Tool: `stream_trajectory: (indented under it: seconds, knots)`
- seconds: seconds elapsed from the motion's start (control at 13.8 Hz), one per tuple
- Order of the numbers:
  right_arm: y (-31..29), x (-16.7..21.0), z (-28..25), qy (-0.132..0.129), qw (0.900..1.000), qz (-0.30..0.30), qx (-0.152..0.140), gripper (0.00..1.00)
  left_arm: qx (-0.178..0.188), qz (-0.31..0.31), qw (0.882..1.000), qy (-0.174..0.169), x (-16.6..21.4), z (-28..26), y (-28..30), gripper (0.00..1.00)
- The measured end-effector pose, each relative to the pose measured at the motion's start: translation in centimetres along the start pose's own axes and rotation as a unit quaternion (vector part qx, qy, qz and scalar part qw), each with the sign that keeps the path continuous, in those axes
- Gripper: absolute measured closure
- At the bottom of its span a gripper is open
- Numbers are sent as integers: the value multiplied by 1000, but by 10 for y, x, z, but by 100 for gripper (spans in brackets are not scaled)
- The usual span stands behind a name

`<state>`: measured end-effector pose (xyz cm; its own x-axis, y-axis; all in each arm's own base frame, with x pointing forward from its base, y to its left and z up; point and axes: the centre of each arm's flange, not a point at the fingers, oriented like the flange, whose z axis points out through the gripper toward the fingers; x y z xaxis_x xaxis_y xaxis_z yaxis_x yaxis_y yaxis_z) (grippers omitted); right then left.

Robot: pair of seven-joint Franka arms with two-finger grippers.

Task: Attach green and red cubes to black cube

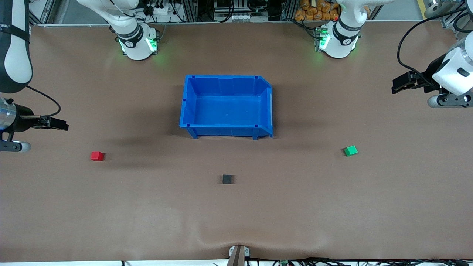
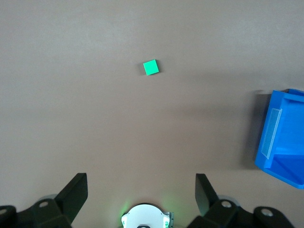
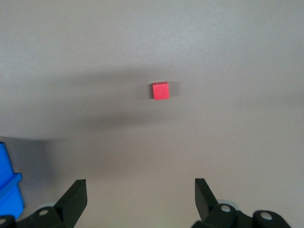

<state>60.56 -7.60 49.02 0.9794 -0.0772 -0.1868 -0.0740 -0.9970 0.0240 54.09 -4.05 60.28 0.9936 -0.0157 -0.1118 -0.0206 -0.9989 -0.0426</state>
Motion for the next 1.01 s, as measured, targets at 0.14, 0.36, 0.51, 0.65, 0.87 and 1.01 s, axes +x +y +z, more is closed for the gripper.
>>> stream_trajectory:
  seconds: [0.14,0.36,0.51,0.65,0.87,1.01]
  knots:
    - [0,4,6,-1,1000,-1,0,0,0,1,1000,-1,2,2,1,0]
    - [-1,9,15,-6,1000,-2,0,0,0,2,1000,-3,4,5,2,0]
    - [-2,13,20,-5,1000,-3,0,0,0,2,1000,-4,4,5,2,0]
    - [-2,18,29,-8,1000,-4,0,0,0,2,1000,-4,4,6,3,0]
    - [-3,27,44,-3,1000,-5,0,0,0,3,1000,-6,6,8,3,0]
    - [-3,30,54,-1,1000,-5,0,0,0,3,1000,-8,7,10,3,0]
